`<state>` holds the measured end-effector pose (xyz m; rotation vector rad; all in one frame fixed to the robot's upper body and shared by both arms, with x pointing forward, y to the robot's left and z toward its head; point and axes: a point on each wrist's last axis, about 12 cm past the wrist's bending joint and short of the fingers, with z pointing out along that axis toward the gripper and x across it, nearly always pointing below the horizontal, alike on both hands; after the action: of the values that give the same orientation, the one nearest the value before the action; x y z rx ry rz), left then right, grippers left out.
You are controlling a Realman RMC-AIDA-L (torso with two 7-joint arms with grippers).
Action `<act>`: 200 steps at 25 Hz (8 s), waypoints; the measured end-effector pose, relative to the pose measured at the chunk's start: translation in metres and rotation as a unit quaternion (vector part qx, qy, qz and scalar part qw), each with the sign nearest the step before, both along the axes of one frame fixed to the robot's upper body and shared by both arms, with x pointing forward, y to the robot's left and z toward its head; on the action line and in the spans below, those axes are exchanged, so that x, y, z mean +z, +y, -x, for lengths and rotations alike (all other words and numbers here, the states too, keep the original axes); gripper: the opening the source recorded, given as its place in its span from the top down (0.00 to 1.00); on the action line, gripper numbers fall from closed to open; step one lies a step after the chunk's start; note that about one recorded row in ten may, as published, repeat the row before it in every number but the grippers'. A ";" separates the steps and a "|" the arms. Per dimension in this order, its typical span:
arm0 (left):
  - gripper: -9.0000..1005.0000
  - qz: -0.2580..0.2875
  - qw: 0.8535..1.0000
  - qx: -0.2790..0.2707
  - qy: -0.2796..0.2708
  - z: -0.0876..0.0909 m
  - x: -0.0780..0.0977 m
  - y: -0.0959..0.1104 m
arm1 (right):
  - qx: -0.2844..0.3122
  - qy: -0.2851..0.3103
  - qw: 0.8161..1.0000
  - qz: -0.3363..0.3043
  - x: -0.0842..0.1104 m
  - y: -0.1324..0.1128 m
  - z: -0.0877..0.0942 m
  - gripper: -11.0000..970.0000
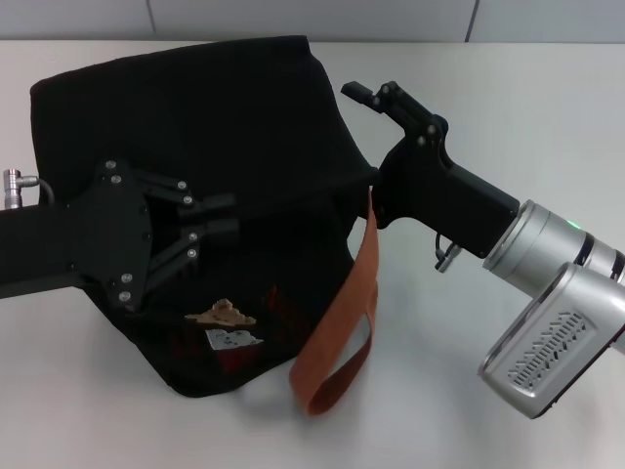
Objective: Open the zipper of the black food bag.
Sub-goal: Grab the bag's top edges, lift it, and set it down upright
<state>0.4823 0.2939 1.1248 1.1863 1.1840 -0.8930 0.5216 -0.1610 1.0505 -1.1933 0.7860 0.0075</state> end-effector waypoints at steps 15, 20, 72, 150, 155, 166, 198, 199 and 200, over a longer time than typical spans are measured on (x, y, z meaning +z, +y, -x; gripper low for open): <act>0.89 0.000 1.000 -0.002 -0.001 -0.001 0.000 -0.001 | -0.002 -0.013 1.000 0.011 -0.006 0.004 0.011 0.18; 0.89 0.001 1.000 0.000 -0.002 0.000 -0.001 0.000 | -0.003 -0.006 1.000 -0.006 -0.005 0.001 0.013 0.18; 0.89 0.026 0.999 0.029 -0.003 0.006 -0.010 0.008 | 0.021 0.017 0.999 0.028 -0.011 0.007 0.011 0.99; 0.90 0.079 0.995 0.066 -0.013 0.010 -0.016 0.017 | 0.027 0.051 0.995 0.077 -0.013 0.026 -0.007 0.66; 0.90 0.078 0.995 0.063 -0.011 0.010 -0.017 0.016 | 0.028 0.050 0.995 0.077 -0.013 0.027 -0.008 0.68; 0.90 0.077 0.995 0.062 -0.010 0.011 -0.017 0.015 | 0.033 0.051 0.995 0.075 -0.011 0.031 -0.008 0.91; 0.89 0.079 0.994 0.073 -0.011 0.013 -0.018 0.020 | 0.026 0.061 0.994 0.087 -0.018 0.026 -0.005 0.99; 0.89 0.079 0.994 0.074 -0.011 0.013 -0.018 0.020 | 0.025 0.061 0.994 0.087 -0.018 0.026 -0.005 0.99; 0.89 0.079 0.994 0.075 -0.012 0.013 -0.018 0.021 | 0.025 0.062 0.994 0.088 -0.018 0.026 -0.005 0.99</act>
<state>0.4695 0.3146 1.1072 0.9647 1.1456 -0.8409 0.5265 -0.1355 1.0323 -1.3891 0.8788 0.0549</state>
